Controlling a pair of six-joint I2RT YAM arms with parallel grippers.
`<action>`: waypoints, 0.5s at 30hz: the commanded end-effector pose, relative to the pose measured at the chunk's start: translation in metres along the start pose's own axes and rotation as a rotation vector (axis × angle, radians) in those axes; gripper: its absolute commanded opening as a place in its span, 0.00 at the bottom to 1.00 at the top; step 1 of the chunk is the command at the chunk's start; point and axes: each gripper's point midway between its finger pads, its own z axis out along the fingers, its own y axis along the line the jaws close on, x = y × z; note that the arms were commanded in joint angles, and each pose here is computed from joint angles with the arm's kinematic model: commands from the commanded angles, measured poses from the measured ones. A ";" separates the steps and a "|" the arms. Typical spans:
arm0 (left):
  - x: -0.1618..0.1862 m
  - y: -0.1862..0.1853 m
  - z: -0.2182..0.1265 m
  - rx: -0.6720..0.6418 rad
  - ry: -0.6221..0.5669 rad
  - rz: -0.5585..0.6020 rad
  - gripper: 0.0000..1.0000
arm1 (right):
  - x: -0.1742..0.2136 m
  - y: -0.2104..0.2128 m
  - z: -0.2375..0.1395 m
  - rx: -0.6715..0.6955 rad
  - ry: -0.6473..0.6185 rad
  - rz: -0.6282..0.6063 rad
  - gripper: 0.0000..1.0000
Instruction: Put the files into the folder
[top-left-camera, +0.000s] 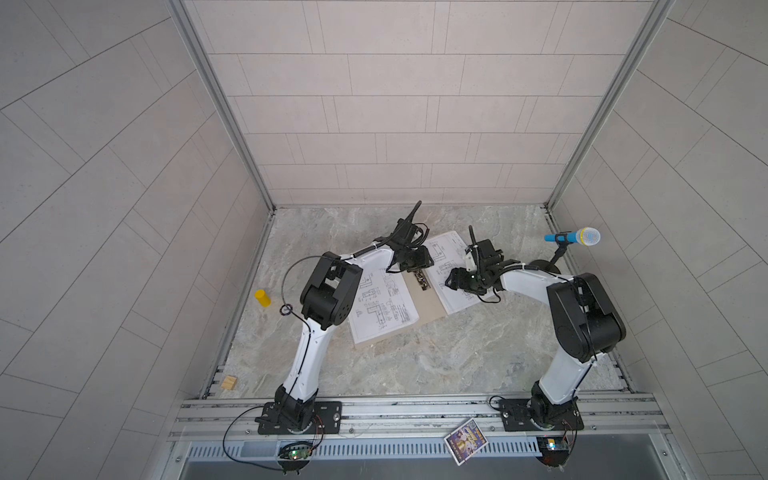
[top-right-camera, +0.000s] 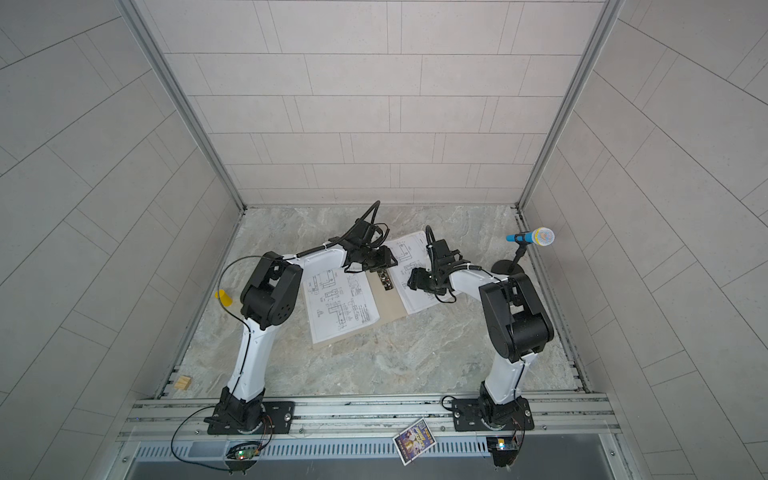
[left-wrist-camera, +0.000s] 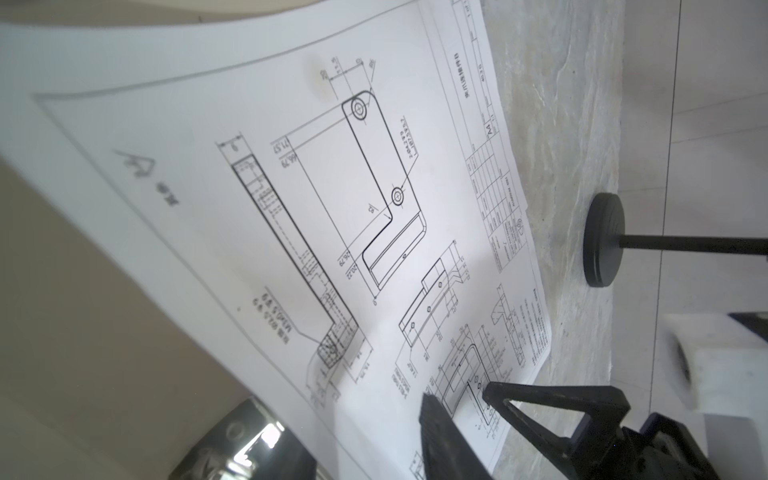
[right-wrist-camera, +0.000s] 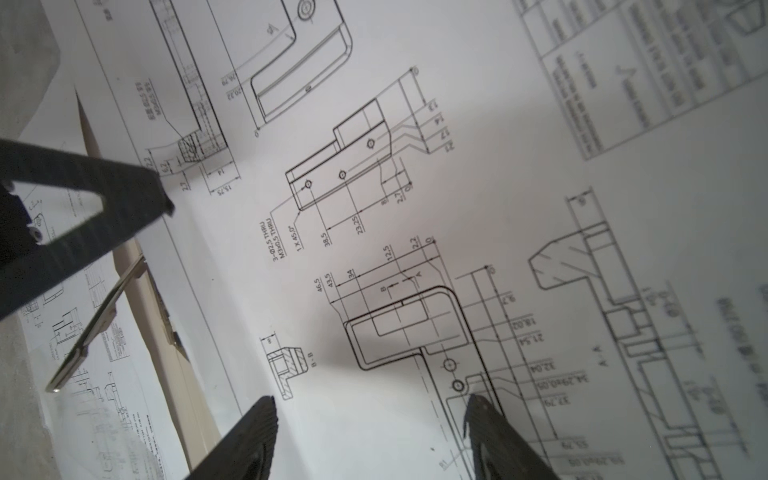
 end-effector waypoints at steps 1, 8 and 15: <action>-0.011 0.003 -0.011 -0.007 -0.007 0.004 0.54 | 0.026 -0.026 0.015 0.107 0.096 0.026 0.72; -0.033 0.006 -0.068 -0.049 -0.081 0.060 0.75 | 0.036 -0.032 0.024 0.118 0.130 0.044 0.70; -0.016 -0.015 -0.095 0.031 -0.055 0.098 0.76 | 0.043 -0.035 0.028 0.119 0.151 0.053 0.70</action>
